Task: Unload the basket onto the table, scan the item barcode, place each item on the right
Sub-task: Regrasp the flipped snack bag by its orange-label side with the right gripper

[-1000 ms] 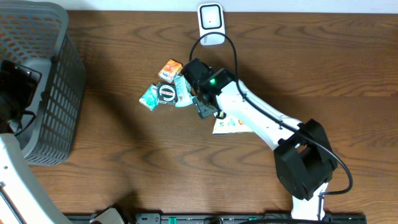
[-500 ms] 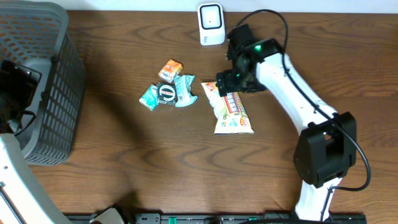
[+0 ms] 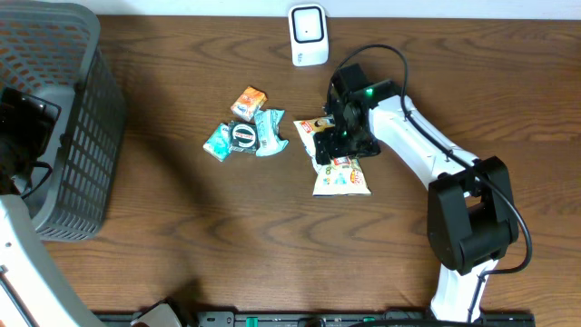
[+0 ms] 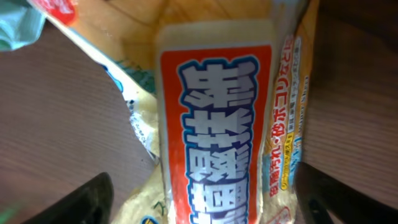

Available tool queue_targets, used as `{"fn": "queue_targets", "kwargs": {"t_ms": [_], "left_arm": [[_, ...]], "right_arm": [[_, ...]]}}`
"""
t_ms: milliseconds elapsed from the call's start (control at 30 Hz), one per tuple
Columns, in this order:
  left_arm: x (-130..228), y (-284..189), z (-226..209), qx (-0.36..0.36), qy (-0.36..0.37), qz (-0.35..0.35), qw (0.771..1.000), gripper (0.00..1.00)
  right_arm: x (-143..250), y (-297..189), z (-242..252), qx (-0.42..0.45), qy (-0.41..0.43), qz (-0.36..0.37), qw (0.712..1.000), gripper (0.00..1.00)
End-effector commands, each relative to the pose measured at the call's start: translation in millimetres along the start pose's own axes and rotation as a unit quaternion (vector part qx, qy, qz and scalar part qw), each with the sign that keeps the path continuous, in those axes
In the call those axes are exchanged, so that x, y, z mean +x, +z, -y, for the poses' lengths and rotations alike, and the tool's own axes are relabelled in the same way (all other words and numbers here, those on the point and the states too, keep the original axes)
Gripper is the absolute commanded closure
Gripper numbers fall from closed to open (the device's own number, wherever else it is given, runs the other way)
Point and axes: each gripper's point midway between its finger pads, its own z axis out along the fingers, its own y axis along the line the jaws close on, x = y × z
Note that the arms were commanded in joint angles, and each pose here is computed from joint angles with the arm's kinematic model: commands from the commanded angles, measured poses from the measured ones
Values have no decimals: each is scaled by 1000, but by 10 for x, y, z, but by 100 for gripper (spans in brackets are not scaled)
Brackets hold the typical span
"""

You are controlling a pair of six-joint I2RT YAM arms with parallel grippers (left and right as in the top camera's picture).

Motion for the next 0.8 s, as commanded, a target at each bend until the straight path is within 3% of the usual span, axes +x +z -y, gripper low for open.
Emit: {"fn": "queue_targets", "kwargs": {"t_ms": [0,167,567,767], "left_arm": [[-34,-61,11,3,-4,10,1000,3],[-34,-61,11,3,-4,10,1000,2],[-34,-61,11,3,-4,10,1000,2],[-34,-61,11,3,-4,10,1000,3]], "right_arm": [[82,41,-64,-9,-7,-6,1000,21],[161,186,-89,-5,-17,-9,1000,34],[181,293,-2,17,21,-1,1000,99],[13,117,-73,13,17,18,1000,99]]}}
